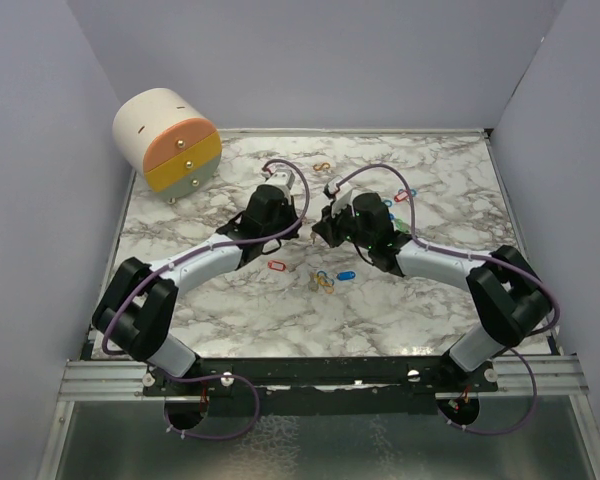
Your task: Put the keys on the keyring
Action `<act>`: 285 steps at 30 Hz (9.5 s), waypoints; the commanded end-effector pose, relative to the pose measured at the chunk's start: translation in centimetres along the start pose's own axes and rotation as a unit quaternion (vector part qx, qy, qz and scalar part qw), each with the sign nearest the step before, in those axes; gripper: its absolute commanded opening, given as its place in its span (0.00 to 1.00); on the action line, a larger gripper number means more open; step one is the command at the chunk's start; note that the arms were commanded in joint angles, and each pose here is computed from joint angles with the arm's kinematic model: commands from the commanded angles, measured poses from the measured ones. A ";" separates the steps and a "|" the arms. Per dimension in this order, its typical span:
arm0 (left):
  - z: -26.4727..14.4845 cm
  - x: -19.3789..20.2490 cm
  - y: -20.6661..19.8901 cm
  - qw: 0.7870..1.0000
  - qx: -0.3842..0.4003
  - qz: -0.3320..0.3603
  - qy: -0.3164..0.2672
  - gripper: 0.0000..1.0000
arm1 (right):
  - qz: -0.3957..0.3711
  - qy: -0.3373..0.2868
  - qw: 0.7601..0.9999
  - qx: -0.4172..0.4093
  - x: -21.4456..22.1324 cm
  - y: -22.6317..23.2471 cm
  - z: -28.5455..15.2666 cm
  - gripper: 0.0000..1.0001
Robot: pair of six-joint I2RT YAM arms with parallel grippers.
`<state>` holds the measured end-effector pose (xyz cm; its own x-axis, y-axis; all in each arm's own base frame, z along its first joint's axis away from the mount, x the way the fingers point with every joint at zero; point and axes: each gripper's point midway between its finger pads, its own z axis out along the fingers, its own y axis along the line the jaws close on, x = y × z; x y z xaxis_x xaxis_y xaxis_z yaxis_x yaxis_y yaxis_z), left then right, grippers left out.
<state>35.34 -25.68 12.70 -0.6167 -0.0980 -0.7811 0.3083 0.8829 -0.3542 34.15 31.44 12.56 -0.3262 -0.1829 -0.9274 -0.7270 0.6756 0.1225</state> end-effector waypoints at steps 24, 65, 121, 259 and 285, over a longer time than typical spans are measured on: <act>0.0 0.0 -2.9 0.999 0.041 0.013 -0.001 0.00 | -0.013 -0.029 0.999 0.005 -1.8 0.4 -0.6 0.01; -2.1 0.7 -4.2 0.997 0.075 0.031 0.018 0.00 | -0.017 -0.036 0.998 0.050 -2.3 -1.1 -1.0 0.01; -3.2 2.5 0.9 0.999 -0.024 -0.030 -0.023 0.96 | 0.081 0.148 0.970 0.176 6.6 -4.5 -1.8 0.64; 28.9 -8.3 3.3 0.988 0.031 0.143 -0.048 0.96 | 0.094 -0.004 0.987 0.134 0.8 -1.7 -9.6 0.01; 25.4 -4.6 1.7 0.989 0.064 0.136 0.002 0.90 | 0.091 -0.014 0.988 0.124 0.4 -1.4 -10.3 0.01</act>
<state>59.62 -34.45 3.78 -0.4421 0.1076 -0.8905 0.5147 0.8435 -0.1536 29.03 22.94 15.08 -0.4399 -0.0252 -0.8977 -0.4666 0.8605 0.2045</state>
